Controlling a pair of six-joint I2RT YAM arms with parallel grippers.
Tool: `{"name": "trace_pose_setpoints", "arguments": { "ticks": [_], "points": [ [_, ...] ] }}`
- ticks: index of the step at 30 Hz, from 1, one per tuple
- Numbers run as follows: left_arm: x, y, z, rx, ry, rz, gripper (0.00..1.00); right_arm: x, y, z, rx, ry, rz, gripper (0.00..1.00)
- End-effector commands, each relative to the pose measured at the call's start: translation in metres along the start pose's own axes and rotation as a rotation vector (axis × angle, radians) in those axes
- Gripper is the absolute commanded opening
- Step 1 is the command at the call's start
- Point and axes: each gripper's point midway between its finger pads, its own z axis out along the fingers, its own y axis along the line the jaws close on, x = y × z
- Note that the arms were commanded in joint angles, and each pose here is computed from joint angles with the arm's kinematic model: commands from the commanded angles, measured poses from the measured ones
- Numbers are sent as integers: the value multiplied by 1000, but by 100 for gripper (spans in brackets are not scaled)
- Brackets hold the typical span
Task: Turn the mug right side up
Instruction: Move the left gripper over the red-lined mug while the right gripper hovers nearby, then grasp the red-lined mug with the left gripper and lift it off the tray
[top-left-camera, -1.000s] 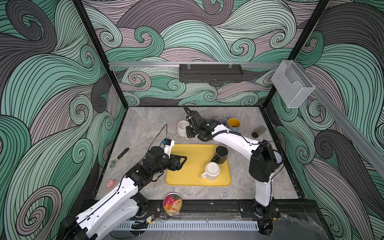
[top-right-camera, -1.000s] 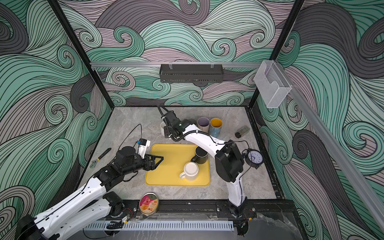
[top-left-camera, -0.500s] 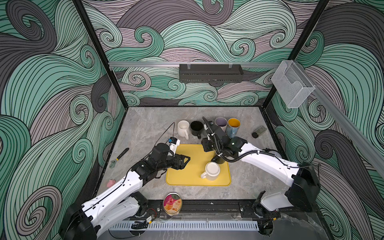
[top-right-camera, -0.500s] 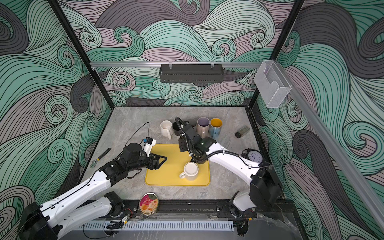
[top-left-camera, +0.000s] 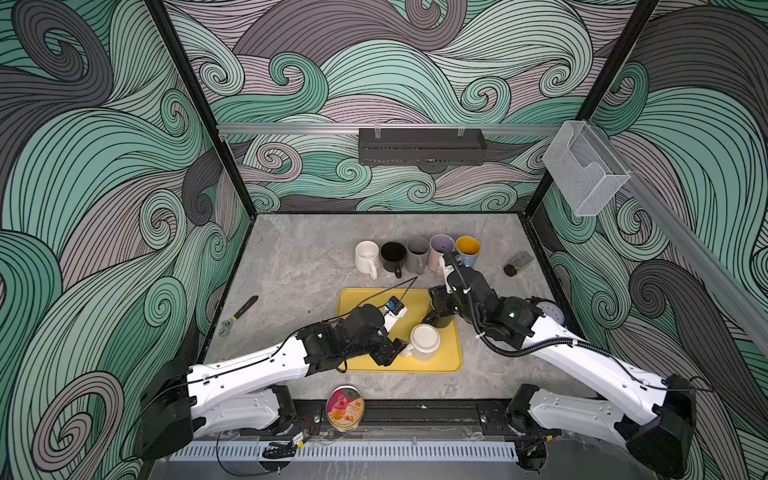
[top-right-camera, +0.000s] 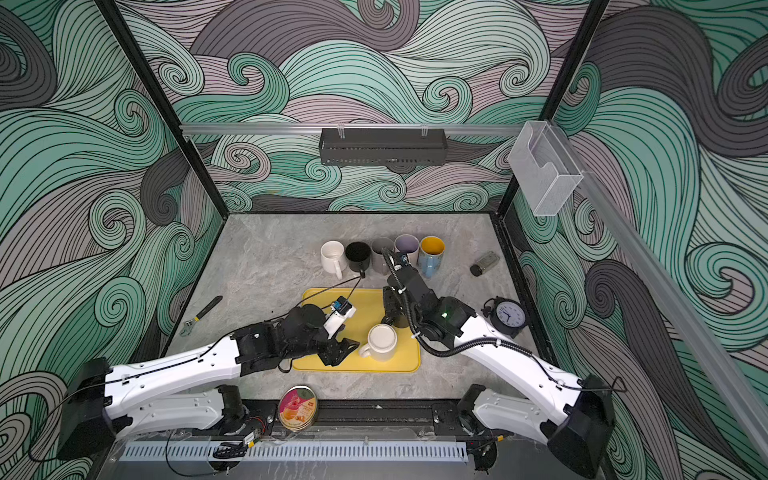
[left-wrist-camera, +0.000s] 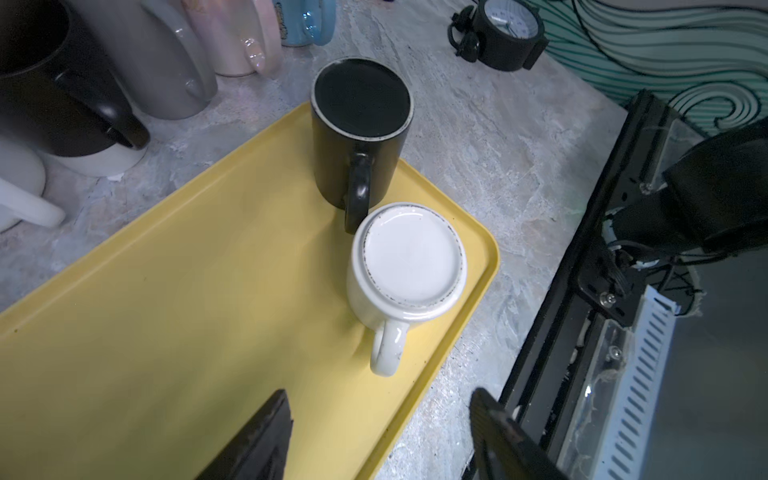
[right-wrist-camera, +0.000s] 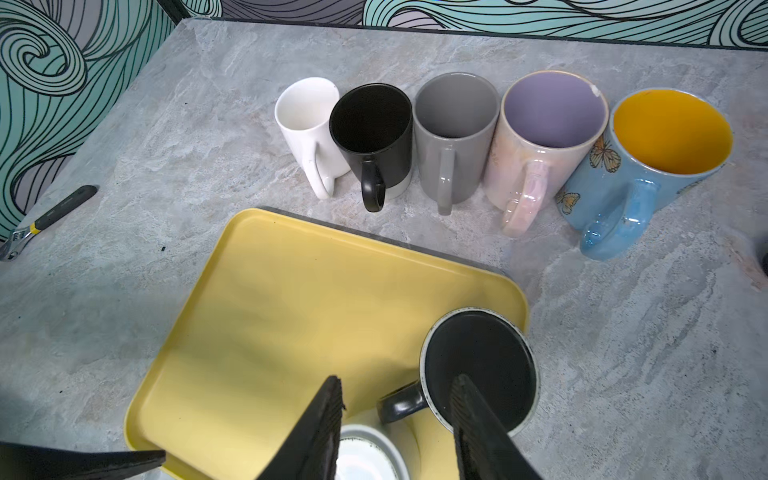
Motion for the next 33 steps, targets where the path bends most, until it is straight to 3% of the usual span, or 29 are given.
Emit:
{"name": "trace_pose_setpoints", "arguments": {
  "ticks": [1, 16, 22, 33],
  "points": [
    [-1, -9, 9, -13, 61, 127, 71, -1, -7, 0, 27, -16, 11, 45],
    [23, -13, 48, -32, 235, 175, 63, 7, -17, 2, 57, -26, 16, 46],
    [29, -11, 59, -45, 273, 171, 50, 11, -18, 6, 59, -15, 24, 46],
    [42, -5, 76, -60, 319, 160, 48, 14, -20, 8, 56, -22, 40, 45]
  ]
}}
